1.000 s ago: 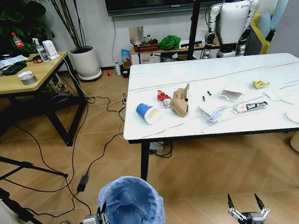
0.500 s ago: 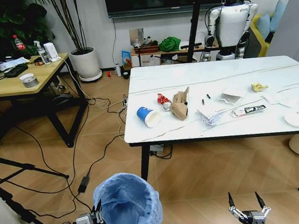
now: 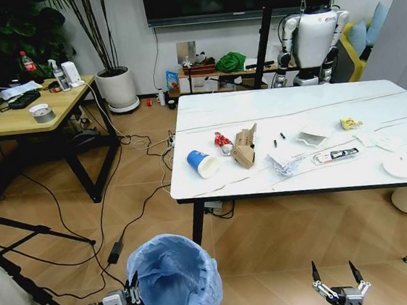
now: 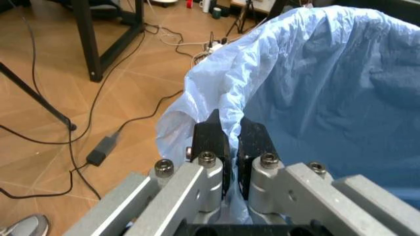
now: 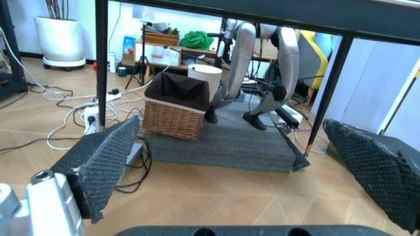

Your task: Pick up the trash bin and place the trash from the table into it.

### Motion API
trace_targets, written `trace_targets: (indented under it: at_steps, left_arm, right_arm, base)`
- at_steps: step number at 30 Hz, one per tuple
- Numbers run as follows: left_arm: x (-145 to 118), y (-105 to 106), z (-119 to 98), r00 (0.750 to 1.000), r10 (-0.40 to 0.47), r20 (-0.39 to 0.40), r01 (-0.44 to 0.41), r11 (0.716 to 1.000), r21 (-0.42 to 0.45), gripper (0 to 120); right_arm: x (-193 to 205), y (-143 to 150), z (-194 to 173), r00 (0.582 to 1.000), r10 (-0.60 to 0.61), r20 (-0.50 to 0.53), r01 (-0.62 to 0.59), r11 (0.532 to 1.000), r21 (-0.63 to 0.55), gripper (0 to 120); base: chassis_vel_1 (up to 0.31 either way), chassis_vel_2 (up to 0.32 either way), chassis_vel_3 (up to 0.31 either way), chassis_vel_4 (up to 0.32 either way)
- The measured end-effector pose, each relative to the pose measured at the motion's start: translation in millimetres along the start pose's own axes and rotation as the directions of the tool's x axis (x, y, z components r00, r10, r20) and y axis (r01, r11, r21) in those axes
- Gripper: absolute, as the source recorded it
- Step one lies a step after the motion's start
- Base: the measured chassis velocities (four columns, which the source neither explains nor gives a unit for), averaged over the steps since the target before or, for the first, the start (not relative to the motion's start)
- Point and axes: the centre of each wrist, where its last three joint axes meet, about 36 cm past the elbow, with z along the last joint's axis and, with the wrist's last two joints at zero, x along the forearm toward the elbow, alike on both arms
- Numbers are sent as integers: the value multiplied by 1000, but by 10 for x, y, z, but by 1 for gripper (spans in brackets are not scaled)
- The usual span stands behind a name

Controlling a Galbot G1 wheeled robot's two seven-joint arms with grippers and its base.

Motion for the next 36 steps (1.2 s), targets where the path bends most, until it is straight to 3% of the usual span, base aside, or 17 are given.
trace_targets:
  at_steps: [36]
  left_arm:
    - [6,-66,63,1000,-9,-16,9,1000,27,0]
  right_arm:
    - [38,17,-32,1000,-6,4,6,1000,2,100]
  base:
    - [0,0,0,0]
